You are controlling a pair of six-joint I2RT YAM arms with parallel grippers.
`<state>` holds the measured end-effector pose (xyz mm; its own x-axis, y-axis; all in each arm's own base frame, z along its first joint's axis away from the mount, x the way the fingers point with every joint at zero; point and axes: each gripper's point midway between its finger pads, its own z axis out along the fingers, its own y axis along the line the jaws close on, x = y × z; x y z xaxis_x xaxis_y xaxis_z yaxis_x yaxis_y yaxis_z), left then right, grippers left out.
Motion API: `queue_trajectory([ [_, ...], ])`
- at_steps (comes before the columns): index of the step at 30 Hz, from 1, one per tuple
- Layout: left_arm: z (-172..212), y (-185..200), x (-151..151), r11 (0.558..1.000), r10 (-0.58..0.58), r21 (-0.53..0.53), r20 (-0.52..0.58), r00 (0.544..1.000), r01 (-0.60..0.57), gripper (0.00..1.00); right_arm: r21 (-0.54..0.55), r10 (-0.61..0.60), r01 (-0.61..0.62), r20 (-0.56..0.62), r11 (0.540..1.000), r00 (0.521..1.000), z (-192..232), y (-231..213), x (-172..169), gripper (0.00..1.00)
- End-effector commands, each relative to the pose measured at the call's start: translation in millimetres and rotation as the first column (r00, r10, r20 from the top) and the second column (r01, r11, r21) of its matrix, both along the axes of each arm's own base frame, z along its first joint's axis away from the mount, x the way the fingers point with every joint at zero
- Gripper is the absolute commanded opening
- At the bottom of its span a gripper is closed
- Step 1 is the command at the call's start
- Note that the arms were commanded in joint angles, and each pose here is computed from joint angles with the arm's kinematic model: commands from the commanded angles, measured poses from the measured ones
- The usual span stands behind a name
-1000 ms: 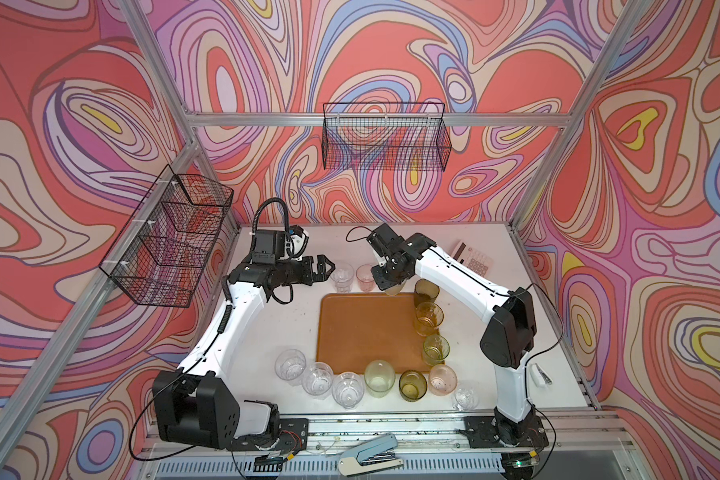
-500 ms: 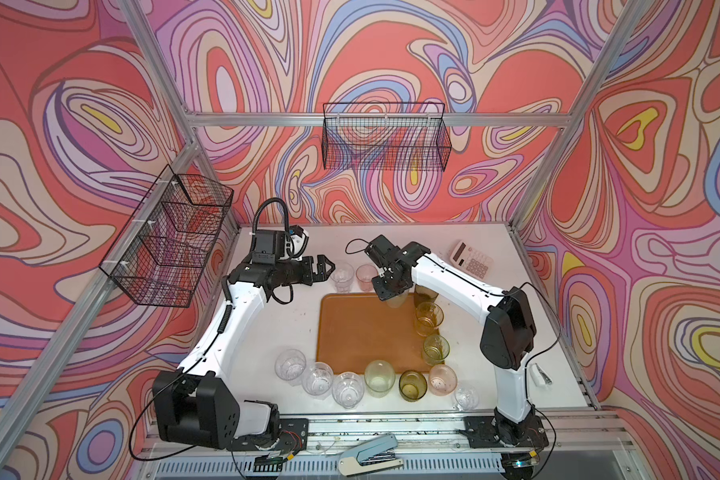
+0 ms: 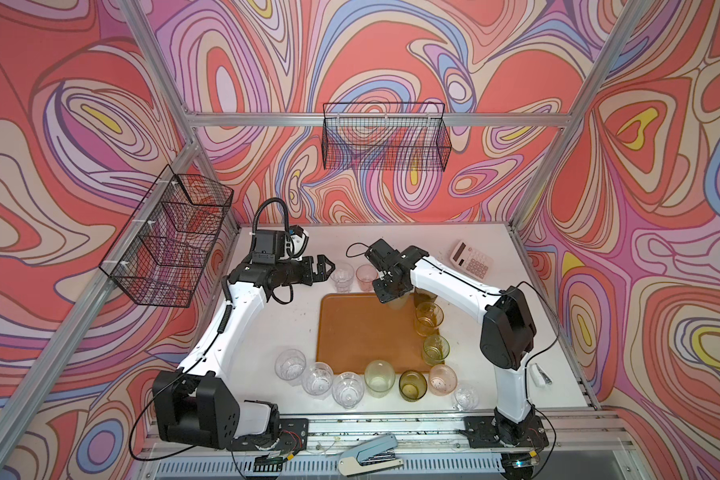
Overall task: Place the glasses into the tray
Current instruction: 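Lift the pale green glass with the right gripper and carry it over the tray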
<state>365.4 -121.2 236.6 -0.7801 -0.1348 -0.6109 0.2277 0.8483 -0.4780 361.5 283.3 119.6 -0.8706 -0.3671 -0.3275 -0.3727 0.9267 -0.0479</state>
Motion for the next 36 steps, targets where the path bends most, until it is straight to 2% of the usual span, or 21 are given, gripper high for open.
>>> queue_trajectory([
  [1, 0.1, -1.4, -2.7, 1.000, -0.006, -0.007, 0.000, 1.000, 0.006, 1.00, -0.006, -0.009, 0.009, 0.022, 1.000, 1.000, -2.5, 0.9, 2.9, 0.00],
  [36, 1.1, -1.1, -3.0, 1.000, -0.006, -0.004, 0.005, 1.000, 0.006, 1.00, -0.057, -0.042, 0.043, 0.024, 0.997, 0.999, -28.3, -10.4, 15.2, 0.00],
])
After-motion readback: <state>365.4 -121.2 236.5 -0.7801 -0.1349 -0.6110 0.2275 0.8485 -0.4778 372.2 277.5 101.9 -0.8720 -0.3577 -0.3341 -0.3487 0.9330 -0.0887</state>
